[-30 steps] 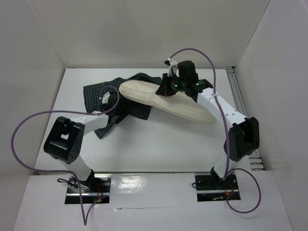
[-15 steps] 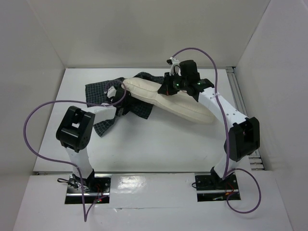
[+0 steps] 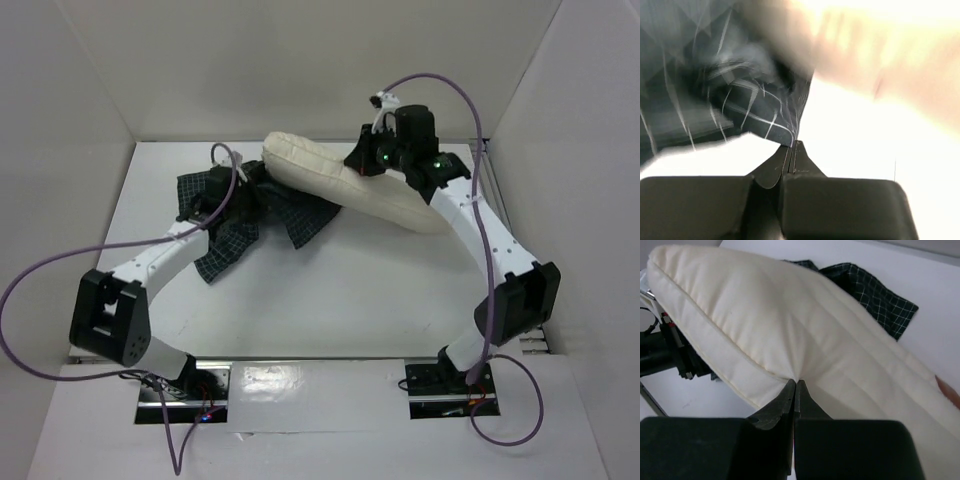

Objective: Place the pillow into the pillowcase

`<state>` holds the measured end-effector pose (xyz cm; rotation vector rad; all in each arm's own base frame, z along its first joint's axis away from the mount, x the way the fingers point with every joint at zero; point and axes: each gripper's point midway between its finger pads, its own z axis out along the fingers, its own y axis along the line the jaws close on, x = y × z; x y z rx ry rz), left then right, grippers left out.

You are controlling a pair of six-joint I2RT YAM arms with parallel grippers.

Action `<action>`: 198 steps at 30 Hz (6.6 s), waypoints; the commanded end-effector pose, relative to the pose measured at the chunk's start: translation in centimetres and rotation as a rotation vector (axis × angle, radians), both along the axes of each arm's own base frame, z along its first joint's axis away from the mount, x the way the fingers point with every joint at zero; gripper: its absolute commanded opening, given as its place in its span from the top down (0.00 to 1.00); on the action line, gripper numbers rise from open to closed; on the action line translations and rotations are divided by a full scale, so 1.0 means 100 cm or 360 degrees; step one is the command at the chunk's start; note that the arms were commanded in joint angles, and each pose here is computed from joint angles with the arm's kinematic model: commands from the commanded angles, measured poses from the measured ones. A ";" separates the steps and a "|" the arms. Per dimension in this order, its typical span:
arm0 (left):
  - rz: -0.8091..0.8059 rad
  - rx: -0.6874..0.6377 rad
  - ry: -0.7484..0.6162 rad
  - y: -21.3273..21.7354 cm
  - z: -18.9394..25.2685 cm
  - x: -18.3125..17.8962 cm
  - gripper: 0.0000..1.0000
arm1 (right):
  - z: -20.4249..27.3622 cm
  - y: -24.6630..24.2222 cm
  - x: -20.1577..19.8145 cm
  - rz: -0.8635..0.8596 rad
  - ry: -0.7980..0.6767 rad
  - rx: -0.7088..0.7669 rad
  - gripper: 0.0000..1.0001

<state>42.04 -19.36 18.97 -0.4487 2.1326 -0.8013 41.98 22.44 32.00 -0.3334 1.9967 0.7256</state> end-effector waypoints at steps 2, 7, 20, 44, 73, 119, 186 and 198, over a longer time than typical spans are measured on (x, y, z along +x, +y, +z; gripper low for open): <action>-0.0266 -0.0095 0.0200 -0.006 -0.048 -0.085 1.00 | -0.001 0.037 -0.081 0.0115 -0.0090 -0.0047 1.00; -0.0277 0.0004 0.0393 0.014 -0.105 -0.143 1.00 | -0.070 0.025 -0.124 0.0062 0.0125 -0.0058 1.00; -0.0285 0.0072 0.0316 0.022 -0.073 -0.137 1.00 | 0.117 -0.024 -0.077 -0.0301 -0.0450 -0.0065 1.00; -0.0319 0.0000 0.0473 0.021 -0.099 -0.167 1.00 | 0.074 -0.068 -0.034 -0.0878 -0.0435 -0.0428 1.00; 0.0042 0.0450 0.0331 0.086 -0.030 -0.162 0.28 | -0.128 0.088 -0.109 -0.0235 0.0223 -0.0636 0.13; -0.1061 0.1978 0.0251 0.008 -0.100 -0.127 0.28 | -0.189 0.032 -0.069 -0.0203 0.0603 -0.0008 1.00; -0.0449 0.0685 0.0126 0.028 0.015 -0.100 1.00 | -0.159 0.085 -0.193 0.0533 0.0325 -0.0522 1.00; -0.0604 0.0623 0.0099 0.026 0.006 -0.143 1.00 | -0.135 0.130 -0.136 0.0526 0.0216 -0.0527 1.00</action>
